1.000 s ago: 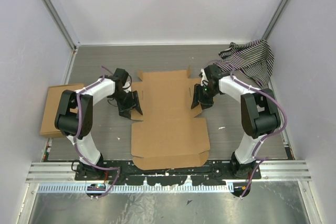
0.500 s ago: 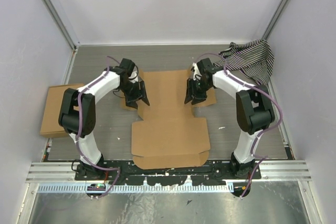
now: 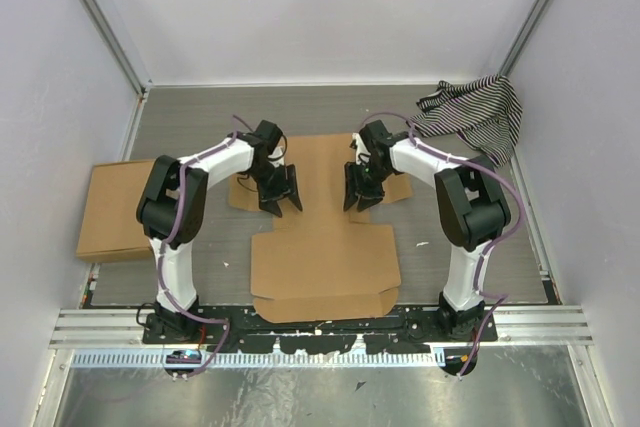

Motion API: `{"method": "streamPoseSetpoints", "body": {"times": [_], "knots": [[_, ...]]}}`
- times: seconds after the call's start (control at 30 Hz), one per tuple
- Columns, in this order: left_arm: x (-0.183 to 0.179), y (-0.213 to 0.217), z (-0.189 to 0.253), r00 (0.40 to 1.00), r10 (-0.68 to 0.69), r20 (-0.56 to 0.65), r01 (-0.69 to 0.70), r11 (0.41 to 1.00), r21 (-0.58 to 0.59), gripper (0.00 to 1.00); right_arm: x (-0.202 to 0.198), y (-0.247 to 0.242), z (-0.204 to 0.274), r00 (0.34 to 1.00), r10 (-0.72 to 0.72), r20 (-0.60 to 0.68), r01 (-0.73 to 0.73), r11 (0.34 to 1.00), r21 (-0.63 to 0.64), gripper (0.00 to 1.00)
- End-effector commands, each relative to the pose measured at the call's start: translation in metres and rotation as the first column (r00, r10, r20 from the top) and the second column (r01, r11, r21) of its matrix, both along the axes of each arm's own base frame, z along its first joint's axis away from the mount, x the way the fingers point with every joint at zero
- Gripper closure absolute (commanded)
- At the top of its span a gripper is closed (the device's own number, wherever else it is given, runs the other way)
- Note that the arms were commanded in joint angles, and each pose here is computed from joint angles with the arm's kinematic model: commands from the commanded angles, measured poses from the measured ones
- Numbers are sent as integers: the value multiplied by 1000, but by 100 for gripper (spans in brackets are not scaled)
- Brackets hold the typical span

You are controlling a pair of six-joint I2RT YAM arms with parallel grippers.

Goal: Fold the paper box

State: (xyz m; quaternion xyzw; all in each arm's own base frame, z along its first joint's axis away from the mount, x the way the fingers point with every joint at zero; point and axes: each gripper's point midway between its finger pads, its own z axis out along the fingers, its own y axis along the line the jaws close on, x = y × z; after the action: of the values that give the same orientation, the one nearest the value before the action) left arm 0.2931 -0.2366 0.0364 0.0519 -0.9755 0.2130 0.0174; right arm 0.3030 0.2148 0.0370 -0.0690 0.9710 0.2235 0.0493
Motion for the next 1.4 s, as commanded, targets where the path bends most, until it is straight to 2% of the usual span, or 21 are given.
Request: {"method": "streamPoseSetpoints", "body": {"times": [0.0,0.23,0.37,0.6,0.77,0.9,1.0,1.27,1.37], "knots": [[3,-9,-15,1000,6,-28,-6,1000,3,35,6,0,0,1000,-3,17,3,1000,-14,52],[-7,10,-36,996,-7,-91,18,993,119,34,-1,-10,-28,999,-4,-44,-1,992,-123,55],[5,13,-16,999,-30,-39,36,989,146,33,10,-9,-13,1000,-2,6,3,992,-126,55],[84,17,61,980,-49,195,12,982,189,30,60,-7,52,979,-24,200,52,990,-135,53],[152,35,85,954,45,296,-103,977,185,30,96,-27,85,943,-81,324,143,975,-172,52],[190,64,69,939,158,306,-224,955,194,32,114,-59,92,916,-159,368,239,953,-183,52],[208,65,56,928,204,312,-262,953,155,34,121,-79,97,902,-215,375,287,946,-148,52],[234,55,34,912,236,335,-288,951,116,38,134,-107,106,881,-281,379,341,935,-99,52],[236,54,25,913,244,327,-294,949,112,44,137,-109,106,879,-296,374,351,932,-87,52]]}}
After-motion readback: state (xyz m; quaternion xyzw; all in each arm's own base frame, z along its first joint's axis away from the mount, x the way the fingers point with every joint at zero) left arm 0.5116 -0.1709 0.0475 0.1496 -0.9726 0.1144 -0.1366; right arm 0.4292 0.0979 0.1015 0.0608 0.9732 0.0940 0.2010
